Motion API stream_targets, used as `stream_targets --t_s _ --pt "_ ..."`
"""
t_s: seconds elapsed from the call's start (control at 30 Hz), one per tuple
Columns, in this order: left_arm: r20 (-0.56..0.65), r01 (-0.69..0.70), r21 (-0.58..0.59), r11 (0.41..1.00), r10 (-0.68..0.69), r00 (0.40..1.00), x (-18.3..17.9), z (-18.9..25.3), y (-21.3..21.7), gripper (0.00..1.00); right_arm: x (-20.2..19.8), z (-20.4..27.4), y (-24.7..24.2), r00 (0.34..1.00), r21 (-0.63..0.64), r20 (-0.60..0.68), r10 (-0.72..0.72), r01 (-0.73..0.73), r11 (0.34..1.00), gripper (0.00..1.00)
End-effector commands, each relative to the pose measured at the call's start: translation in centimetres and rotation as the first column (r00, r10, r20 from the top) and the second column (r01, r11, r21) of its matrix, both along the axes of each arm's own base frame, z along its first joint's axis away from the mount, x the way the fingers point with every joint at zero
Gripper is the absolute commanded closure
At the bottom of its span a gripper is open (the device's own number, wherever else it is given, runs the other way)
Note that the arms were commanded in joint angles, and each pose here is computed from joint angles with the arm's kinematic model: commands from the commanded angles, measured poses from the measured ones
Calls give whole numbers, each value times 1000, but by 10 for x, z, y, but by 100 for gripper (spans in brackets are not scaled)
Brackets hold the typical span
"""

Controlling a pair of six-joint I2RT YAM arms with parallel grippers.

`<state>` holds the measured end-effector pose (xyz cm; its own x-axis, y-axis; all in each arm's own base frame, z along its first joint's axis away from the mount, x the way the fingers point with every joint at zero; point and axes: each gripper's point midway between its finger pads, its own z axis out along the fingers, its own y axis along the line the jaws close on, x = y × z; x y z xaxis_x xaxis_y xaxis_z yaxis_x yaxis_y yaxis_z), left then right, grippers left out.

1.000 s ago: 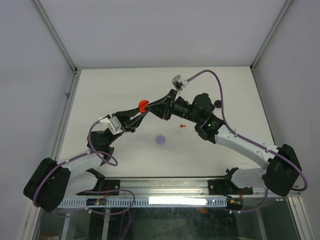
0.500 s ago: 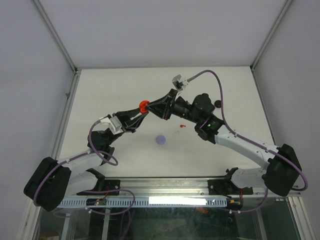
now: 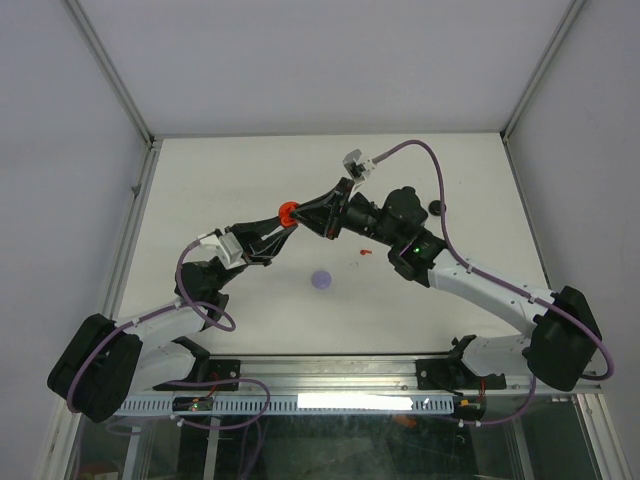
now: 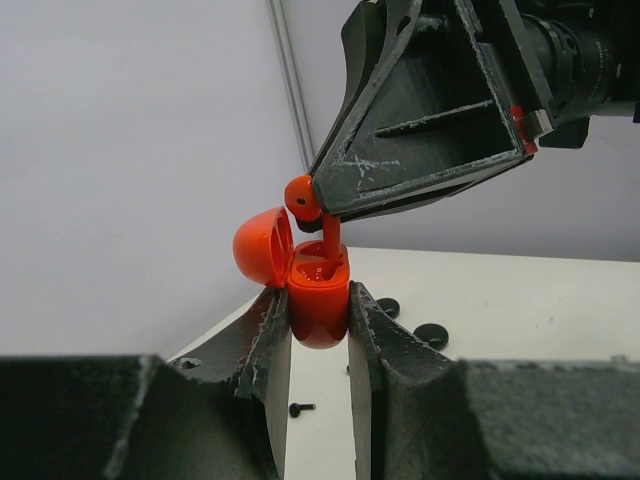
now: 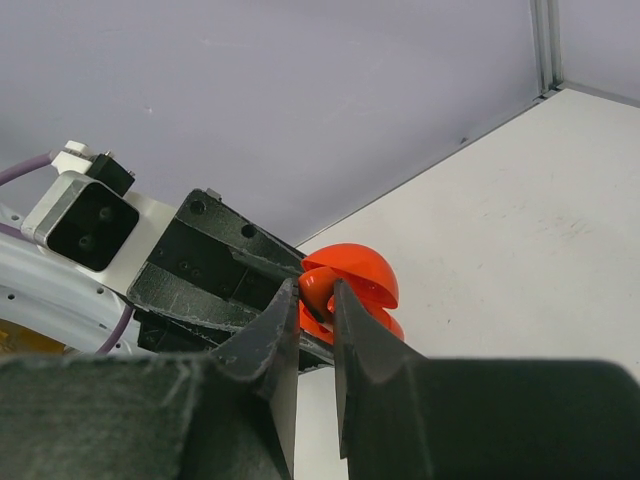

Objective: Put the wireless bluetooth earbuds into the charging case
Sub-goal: Place the earbud in the charging case.

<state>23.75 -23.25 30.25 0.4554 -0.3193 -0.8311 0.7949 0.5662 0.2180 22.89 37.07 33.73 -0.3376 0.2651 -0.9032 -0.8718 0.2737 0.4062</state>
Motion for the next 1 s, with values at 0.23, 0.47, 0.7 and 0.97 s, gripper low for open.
stream_targets --t_s 0.23,0.47,0.7,0.97 --pt "80 30 -93 995 -23 997 -11 34 3 94 5 12 2 999 22 37 -23 22 1000 88" --pt "81 26 -99 995 -18 997 -12 34 4 95 8 -4 2 999 -10 11 -39 40 999 88" --pt "80 16 -104 994 -7 997 -9 35 4 95 8 -3 6 999 -16 6 -33 34 999 88" --pt "44 -28 -78 997 31 999 0 26 5 96 2 3 1 1000 -24 0 -30 30 999 88"
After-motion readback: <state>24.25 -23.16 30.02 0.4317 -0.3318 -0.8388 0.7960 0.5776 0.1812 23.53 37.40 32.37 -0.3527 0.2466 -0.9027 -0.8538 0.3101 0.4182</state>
